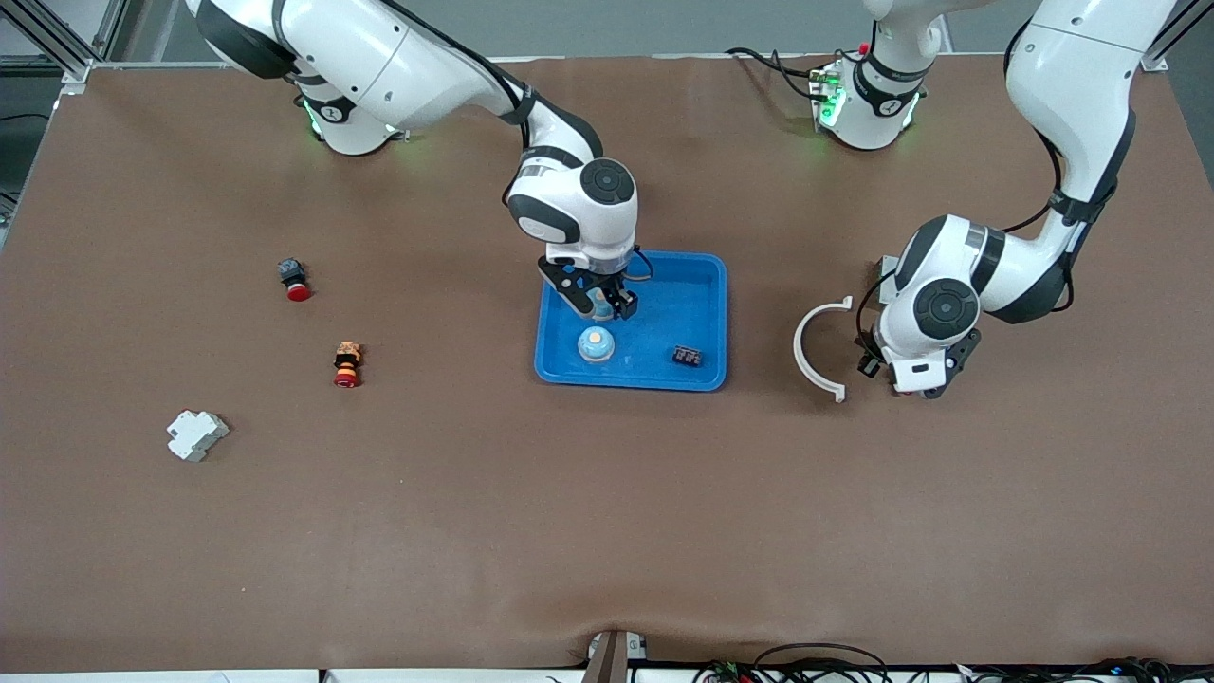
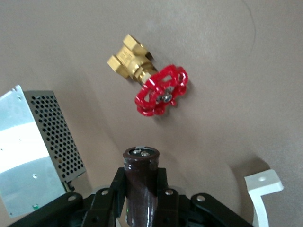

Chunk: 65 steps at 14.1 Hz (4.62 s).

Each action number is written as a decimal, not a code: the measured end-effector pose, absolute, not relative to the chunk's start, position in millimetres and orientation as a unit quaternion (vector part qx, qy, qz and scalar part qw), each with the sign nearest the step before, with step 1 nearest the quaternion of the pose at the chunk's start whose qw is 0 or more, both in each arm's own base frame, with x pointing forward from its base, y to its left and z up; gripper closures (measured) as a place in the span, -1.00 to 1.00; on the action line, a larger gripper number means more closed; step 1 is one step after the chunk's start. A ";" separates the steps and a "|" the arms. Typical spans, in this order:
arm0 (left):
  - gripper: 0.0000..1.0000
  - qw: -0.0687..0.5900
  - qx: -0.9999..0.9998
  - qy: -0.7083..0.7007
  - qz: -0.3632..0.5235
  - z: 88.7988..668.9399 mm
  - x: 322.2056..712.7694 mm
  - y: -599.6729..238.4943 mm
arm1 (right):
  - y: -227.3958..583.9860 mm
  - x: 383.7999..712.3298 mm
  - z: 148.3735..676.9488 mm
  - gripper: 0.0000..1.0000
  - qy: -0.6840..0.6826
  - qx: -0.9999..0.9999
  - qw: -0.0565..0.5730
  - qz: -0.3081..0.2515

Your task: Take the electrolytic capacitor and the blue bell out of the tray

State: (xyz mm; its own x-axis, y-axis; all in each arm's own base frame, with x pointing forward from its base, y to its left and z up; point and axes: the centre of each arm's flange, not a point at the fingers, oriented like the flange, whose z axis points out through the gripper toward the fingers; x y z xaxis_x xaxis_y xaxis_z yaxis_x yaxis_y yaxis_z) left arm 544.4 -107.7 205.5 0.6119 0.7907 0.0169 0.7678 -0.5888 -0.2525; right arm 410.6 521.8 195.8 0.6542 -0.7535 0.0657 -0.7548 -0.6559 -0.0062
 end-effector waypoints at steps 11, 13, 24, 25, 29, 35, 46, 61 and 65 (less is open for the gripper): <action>-0.50 0.089 -0.894 -0.438 0.033 201.9 555.8 -112.9 | 525.3 421.3 206.9 -0.26 -0.422 0.905 0.015 0.042; -0.89 0.088 -0.890 -0.448 0.016 226.5 570.2 -111.2 | 525.8 426.4 220.8 -0.26 -0.414 0.908 0.045 0.045; -1.00 0.034 -0.857 -0.513 0.043 317.6 589.9 -273.0 | 269.8 576.1 373.8 -0.26 -0.260 0.959 0.034 -0.104; -1.00 0.025 -0.852 -0.522 0.041 313.7 585.7 -293.7 | 239.2 579.1 381.4 -0.26 -0.248 0.962 0.022 -0.108; -0.94 0.028 -0.840 -0.540 0.032 287.8 551.4 -367.2 | 154.0 577.0 386.3 -0.26 -0.188 0.978 0.032 -0.089; -0.82 0.022 -0.813 -0.582 0.002 245.9 528.0 -412.2 | 78.3 582.6 368.4 -0.26 -0.126 0.987 0.078 -0.060; -0.64 0.041 -0.807 -0.589 -0.025 193.3 519.5 -413.5 | -27.5 551.1 286.5 -0.26 -0.068 0.995 0.067 0.017; 0.33 0.044 -0.825 -0.562 -0.037 202.6 519.6 -415.2 | -55.8 522.4 208.8 -0.26 -0.068 0.997 0.048 0.005; 0.33 0.088 -0.857 -0.503 -0.062 255.5 533.0 -397.1 | -61.1 521.0 193.6 -0.26 -0.062 0.997 0.050 0.010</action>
